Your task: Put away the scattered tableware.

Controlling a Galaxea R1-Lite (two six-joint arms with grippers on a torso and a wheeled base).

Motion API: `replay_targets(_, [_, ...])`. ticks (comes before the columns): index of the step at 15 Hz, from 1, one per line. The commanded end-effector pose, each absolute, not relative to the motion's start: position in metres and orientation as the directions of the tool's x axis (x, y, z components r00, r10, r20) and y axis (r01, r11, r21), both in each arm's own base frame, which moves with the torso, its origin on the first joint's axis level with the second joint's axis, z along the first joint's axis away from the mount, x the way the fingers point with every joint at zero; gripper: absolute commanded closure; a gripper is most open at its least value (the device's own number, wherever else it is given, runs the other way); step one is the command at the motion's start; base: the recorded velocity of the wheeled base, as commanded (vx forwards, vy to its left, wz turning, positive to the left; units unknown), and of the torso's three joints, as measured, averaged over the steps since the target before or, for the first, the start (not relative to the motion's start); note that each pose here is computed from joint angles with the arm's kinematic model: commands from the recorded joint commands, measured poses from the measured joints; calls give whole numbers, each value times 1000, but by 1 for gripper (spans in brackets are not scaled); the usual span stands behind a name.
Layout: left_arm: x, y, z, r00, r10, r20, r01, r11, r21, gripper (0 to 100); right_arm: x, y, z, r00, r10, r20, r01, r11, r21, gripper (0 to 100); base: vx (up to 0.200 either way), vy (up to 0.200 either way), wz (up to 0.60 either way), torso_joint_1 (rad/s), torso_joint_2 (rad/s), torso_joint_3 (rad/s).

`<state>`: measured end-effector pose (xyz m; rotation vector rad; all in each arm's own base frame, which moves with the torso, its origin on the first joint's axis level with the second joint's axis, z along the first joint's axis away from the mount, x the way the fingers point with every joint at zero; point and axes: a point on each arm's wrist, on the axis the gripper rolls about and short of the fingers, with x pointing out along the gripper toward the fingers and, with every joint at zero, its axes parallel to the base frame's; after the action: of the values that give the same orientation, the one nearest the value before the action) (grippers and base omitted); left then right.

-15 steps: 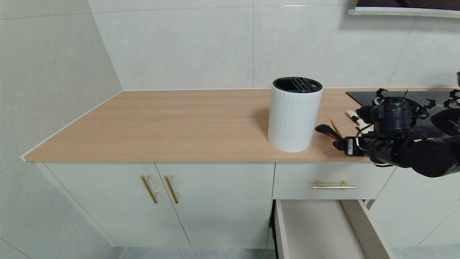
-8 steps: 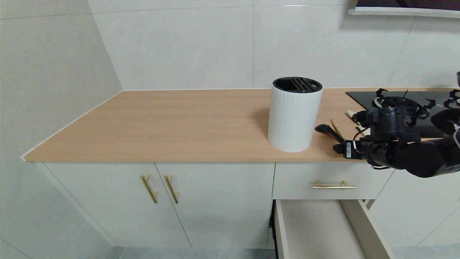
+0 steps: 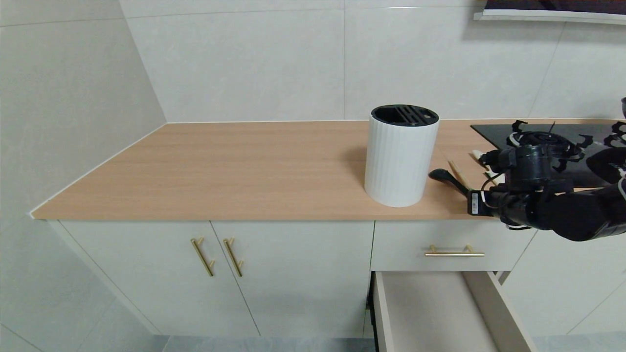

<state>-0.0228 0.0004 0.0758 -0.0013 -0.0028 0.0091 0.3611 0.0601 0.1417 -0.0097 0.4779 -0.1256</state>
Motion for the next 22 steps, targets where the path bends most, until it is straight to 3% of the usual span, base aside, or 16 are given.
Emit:
replay_targets(1, [-23, 0, 76, 1000, 9, 2, -9, 1000, -2, 0, 359, 60, 145, 885, -121, -450, 119, 992, -34, 100, 0, 0, 0, 0, 0, 0])
replay_targets(8, [-23, 0, 76, 1000, 9, 2, -9, 1000, -2, 0, 318, 54, 195, 924, -108, -366, 125, 992, 21, 100, 0, 0, 0, 0, 0, 0])
replay_targets(13, [-23, 0, 76, 1000, 9, 2, -9, 1000, -2, 0, 248, 50, 212, 920, -70, -384, 85, 996, 22, 100, 0, 0, 0, 0, 0, 0])
replay_targets(15, [-23, 0, 76, 1000, 11, 3, -11, 1000, -2, 0, 200, 49, 221, 926, 95, -366, -71, 994, 80, 100, 0, 0, 0, 0, 0, 0])
replay_targets(17, [-23, 0, 76, 1000, 11, 2, -11, 1000, -2, 0, 182, 48, 221, 920, 169, -353, -142, 985, 102, 100, 0, 0, 0, 0, 0, 0])
replay_targets(22, [-23, 0, 76, 1000, 11, 2, -11, 1000, -2, 0, 167, 56, 206, 892, 224, -391, -221, 974, 55, 100, 0, 0, 0, 0, 0, 0])
